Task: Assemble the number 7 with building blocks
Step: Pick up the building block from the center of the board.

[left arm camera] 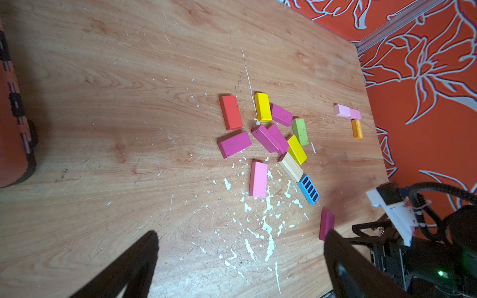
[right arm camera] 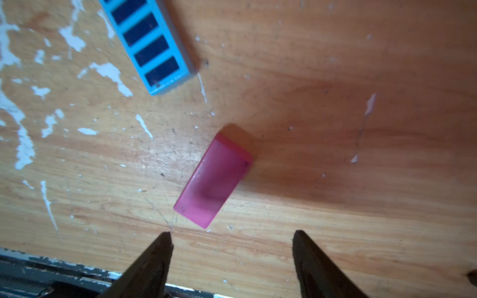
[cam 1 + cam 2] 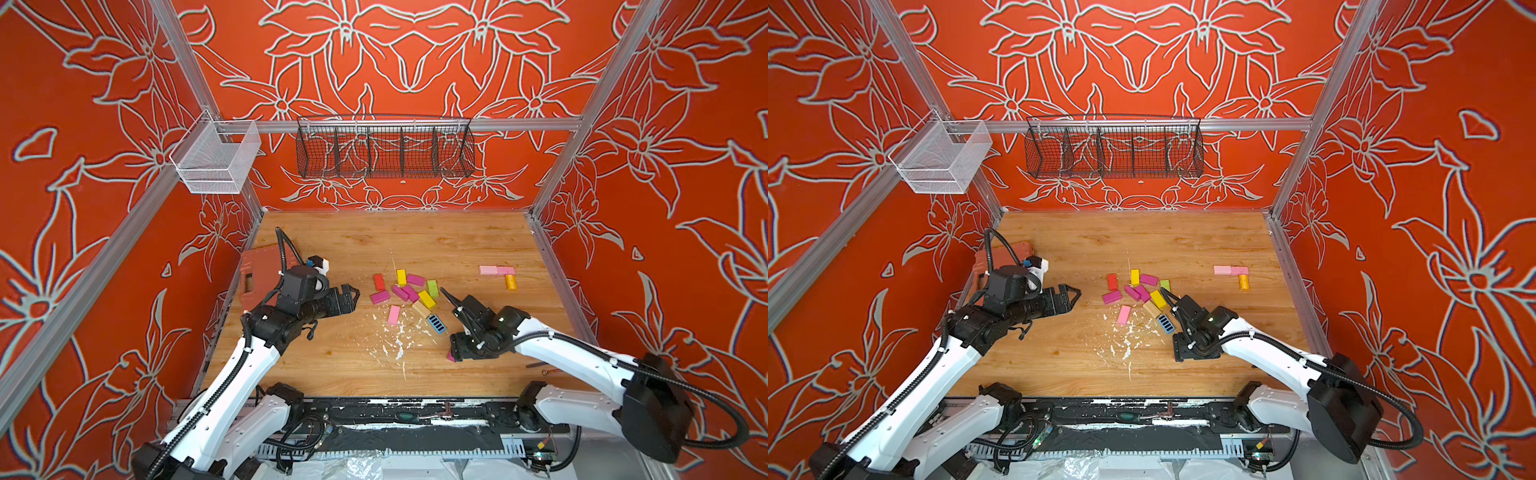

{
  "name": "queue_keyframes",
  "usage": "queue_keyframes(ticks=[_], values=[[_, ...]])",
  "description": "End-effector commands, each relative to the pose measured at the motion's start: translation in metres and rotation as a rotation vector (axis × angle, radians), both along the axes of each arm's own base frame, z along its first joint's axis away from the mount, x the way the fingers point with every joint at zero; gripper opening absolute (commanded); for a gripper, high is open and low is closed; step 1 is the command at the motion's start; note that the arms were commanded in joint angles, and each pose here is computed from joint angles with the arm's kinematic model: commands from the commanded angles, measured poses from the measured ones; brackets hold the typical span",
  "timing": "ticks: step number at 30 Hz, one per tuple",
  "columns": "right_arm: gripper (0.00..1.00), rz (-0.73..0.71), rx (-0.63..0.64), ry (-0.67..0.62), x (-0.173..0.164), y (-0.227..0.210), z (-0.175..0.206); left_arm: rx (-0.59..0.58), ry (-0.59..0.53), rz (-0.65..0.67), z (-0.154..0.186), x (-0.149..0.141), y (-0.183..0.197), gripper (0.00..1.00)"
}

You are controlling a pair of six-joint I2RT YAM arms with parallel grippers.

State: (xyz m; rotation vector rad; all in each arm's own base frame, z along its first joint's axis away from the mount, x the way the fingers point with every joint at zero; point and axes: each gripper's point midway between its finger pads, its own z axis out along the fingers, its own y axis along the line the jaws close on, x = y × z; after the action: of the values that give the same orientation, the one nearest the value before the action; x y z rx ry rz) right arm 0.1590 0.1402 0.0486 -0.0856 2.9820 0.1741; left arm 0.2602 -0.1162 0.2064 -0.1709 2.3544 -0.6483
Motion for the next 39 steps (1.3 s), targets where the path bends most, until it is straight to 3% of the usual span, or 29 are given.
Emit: queue_keyframes(ticks=[1, 12, 19, 24, 30, 39], values=[[0.76, -0.079, 0.051, -0.03, 0.009, 0.014, -0.004, -0.015, 0.004, 0.007, -0.002, 0.003, -0.001, 0.97], [0.7, -0.108, 0.014, -0.034, 0.018, 0.019, -0.024, -0.023, 0.017, 0.014, -0.004, 0.005, 0.0, 0.97], [0.45, -0.062, -0.092, -0.022, 0.022, 0.01, -0.029, -0.018, 0.009, 0.026, -0.003, 0.005, 0.003, 0.97], [0.34, 0.007, -0.194, -0.029, 0.032, 0.004, -0.025, -0.018, 0.001, 0.032, -0.002, 0.005, 0.005, 0.97], [0.31, 0.067, -0.262, -0.046, 0.06, -0.01, -0.009, -0.013, -0.005, 0.037, 0.0, 0.004, 0.006, 0.97], [0.32, 0.0, -0.238, -0.083, 0.121, -0.067, 0.005, -0.008, -0.01, 0.041, 0.001, 0.004, 0.008, 0.97]])
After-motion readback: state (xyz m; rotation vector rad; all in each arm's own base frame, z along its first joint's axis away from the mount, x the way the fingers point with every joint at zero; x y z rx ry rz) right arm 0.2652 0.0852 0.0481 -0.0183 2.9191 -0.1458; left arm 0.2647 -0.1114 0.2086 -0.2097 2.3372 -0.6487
